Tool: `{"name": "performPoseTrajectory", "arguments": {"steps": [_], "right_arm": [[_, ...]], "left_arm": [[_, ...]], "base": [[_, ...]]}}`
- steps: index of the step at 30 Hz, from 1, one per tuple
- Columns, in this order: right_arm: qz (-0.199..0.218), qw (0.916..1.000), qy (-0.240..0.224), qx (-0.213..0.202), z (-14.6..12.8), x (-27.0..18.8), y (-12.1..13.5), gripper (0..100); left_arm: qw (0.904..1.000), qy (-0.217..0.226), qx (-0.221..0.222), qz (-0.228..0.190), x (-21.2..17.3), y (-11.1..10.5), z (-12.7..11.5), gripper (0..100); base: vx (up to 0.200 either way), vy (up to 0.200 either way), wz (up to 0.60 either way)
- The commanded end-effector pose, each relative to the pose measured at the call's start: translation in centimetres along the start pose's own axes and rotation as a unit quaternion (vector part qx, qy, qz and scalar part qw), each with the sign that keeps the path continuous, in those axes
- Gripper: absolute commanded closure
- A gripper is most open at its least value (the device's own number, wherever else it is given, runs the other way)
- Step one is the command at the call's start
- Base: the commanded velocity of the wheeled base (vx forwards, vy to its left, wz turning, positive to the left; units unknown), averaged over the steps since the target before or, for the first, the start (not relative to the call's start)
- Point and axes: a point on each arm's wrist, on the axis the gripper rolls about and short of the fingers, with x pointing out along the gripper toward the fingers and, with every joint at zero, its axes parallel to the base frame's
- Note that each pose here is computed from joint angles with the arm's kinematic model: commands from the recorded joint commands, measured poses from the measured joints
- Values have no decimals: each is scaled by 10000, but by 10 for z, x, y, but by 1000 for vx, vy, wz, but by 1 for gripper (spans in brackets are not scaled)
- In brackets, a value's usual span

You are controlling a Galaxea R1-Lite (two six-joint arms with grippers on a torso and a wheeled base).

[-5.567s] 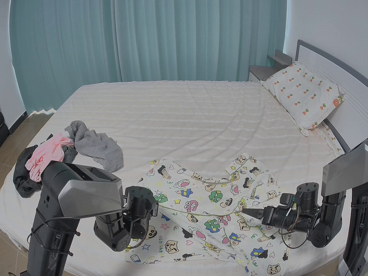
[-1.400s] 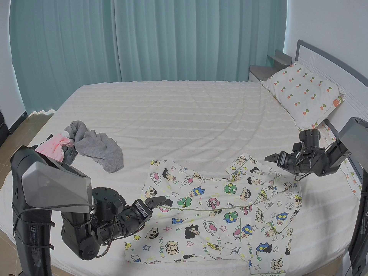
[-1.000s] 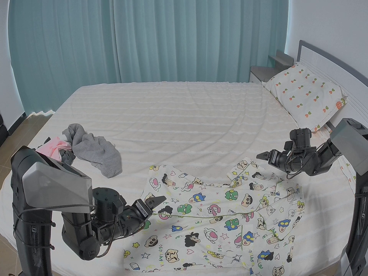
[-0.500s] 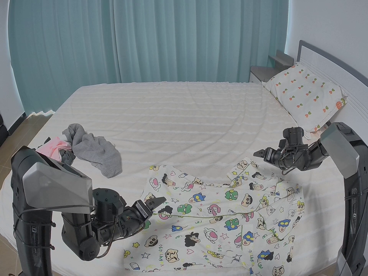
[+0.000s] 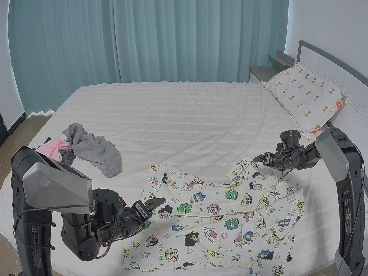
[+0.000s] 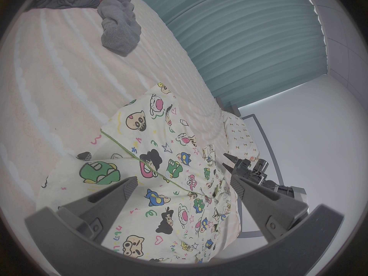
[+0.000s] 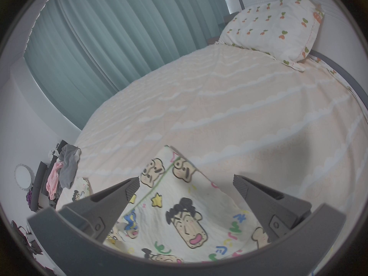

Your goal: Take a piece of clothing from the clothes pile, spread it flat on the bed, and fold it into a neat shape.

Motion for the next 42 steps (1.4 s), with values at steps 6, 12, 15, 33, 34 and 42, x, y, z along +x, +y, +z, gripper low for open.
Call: {"name": "performPoseTrajectory", "arguments": {"steps": [6, 12, 15, 33, 34, 42], "right_arm": [[-54, 9997, 178, -141, -6, 16, -7, 0], [-30, 9996, 232, -131, -9, 22, -9, 0], [31, 9993, 358, -109, -14, 23, -11, 0], [341, 9988, 346, -58, -8, 14, -7, 100], [382, 9989, 272, -57, -5, 13, -7, 100], [543, 9973, -474, 145, 8, 15, -9, 100]], "left_arm": [[10000, -8, 0, -2, -4, 0, -1, 0], [10000, -4, -1, 5, -4, 1, -1, 0], [10000, -4, -1, 5, -4, 1, -1, 0], [9999, 3, 104, 18, -4, 1, -1, 0], [9999, 3, 104, 18, -4, 1, -1, 0], [9999, 7, 103, 25, -4, 2, -2, 0]], "base": [[0, 0, 0], [0, 0, 0], [0, 0, 0], [0, 0, 0], [0, 0, 0], [0, 0, 0]]}}
